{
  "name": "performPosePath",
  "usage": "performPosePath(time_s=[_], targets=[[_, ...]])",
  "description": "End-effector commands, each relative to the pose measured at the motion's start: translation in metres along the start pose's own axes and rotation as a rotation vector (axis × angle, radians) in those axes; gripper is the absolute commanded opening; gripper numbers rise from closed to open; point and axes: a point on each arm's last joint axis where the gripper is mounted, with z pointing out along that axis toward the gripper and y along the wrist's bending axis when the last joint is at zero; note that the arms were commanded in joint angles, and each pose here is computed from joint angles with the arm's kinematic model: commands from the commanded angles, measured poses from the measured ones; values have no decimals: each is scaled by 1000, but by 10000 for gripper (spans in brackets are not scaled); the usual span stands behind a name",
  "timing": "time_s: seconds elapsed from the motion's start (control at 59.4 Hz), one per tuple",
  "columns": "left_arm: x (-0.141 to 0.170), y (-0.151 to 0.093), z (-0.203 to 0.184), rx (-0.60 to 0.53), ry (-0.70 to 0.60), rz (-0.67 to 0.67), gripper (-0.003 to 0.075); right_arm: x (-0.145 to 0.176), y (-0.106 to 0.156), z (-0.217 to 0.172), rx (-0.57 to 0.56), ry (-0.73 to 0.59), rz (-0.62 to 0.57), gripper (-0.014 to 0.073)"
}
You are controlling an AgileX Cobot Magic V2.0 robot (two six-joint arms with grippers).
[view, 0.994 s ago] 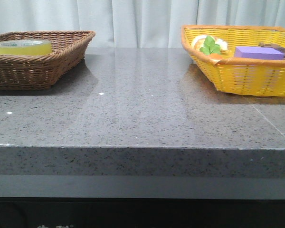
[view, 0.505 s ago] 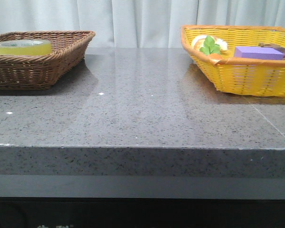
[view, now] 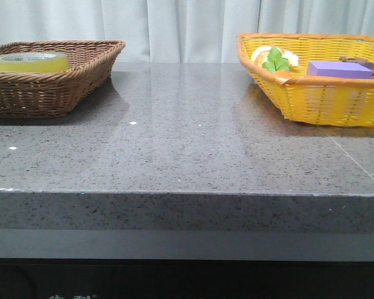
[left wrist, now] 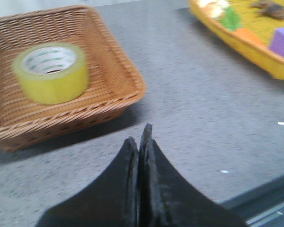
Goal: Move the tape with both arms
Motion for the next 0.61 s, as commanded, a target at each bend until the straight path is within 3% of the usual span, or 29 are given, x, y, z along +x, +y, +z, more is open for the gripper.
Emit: performPosePath(time_s=[0.0,0.168,0.59], targets=[[-4,2,1,-29,-157,-8,-20,-13,1,-5,-1,-101,-2,-67],[23,3,-6,-62,-228,-18,-20,-13,1,-5,-2,-101,-1,-67],[110,12,-16,-325,-365,-215,-20,-13,1,-5,-2,-101,-1,-67]])
